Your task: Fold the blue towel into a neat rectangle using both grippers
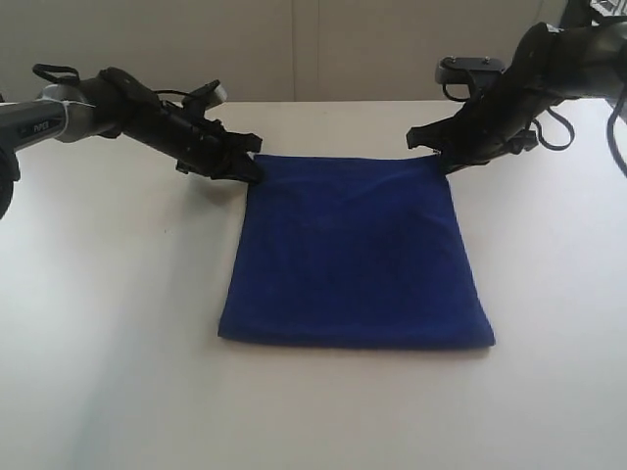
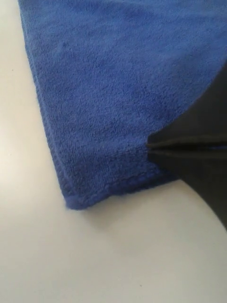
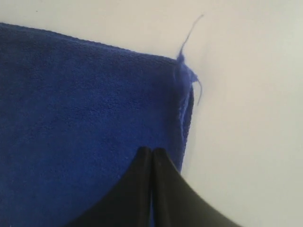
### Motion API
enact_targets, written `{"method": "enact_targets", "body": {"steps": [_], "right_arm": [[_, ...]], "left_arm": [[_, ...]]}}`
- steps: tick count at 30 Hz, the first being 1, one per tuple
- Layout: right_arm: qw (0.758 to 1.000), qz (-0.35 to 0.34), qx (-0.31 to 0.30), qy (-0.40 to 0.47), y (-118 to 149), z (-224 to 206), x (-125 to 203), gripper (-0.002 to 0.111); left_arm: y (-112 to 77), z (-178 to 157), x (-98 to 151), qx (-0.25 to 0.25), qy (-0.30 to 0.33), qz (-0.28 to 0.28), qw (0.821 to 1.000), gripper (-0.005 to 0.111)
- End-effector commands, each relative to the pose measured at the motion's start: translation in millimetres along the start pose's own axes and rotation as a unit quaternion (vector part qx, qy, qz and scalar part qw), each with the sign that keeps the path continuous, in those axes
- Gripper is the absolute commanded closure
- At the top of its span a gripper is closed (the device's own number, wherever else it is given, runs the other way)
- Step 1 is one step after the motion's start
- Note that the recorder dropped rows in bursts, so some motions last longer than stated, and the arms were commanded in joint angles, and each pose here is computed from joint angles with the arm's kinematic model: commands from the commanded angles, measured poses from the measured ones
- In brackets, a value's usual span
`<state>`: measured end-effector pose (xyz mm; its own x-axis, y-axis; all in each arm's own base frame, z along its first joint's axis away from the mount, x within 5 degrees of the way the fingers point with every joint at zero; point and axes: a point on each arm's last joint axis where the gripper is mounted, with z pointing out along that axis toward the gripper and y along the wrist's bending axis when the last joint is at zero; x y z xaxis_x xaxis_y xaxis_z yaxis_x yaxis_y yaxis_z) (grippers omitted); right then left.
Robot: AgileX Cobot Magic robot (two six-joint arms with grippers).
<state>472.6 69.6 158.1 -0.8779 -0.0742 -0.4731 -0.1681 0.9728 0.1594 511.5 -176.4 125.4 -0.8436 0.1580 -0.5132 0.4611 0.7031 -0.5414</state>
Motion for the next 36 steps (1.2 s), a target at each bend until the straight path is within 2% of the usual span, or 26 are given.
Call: {"method": "enact_targets", "body": {"steps": [1,7,12,17,21,24,28,31,33,36], "right_arm": [[1.0,0.007,0.008,-0.007,-8,25,5,0.108],[0.999,-0.007,0.018,0.028,-13,42,17,0.108],[1.0,-0.005,0.019,0.013,-12,36,12,0.108],[0.999,-0.014,0.015,-0.045,-3,-15,-12,0.108],[0.998,-0.021,0.011,-0.065,5,-52,-22,0.108],[0.998,-0.026,0.002,-0.05,12,-82,-21,0.108],[0.999,-0.033,-0.009,-0.026,22,-107,-10,0.108],[0.999,-0.036,-0.012,-0.007,30,-114,9,0.108],[1.0,-0.028,-0.013,-0.001,34,-117,21,0.108],[1.0,-0.02,-0.014,0.015,39,-123,43,0.108]], "left_arm": [[9.4,3,9,-0.017,0.034,0.009,0.999,0.107],[9.6,2,9,-0.018,0.033,0.009,0.999,0.107],[7.1,0,7,-0.015,0.031,0.009,0.999,0.107],[-18.8,-32,-13,-0.002,0.007,0.03,1.0,0.107],[-30.8,-63,-25,0.002,-0.008,0.04,0.999,0.107],[-40.3,-94,-23,0.04,0.04,0.043,0.997,0.107],[-59.4,-120,-17,0.024,0.098,0.082,0.992,0.107],[-81.0,-135,-13,0.029,0.106,0.072,0.991,0.107],[-90.4,-144,-8,0.003,0.107,0.06,0.992,0.107],[-104.8,-156,20,-0.098,0.153,0.05,0.982,0.107]]}}
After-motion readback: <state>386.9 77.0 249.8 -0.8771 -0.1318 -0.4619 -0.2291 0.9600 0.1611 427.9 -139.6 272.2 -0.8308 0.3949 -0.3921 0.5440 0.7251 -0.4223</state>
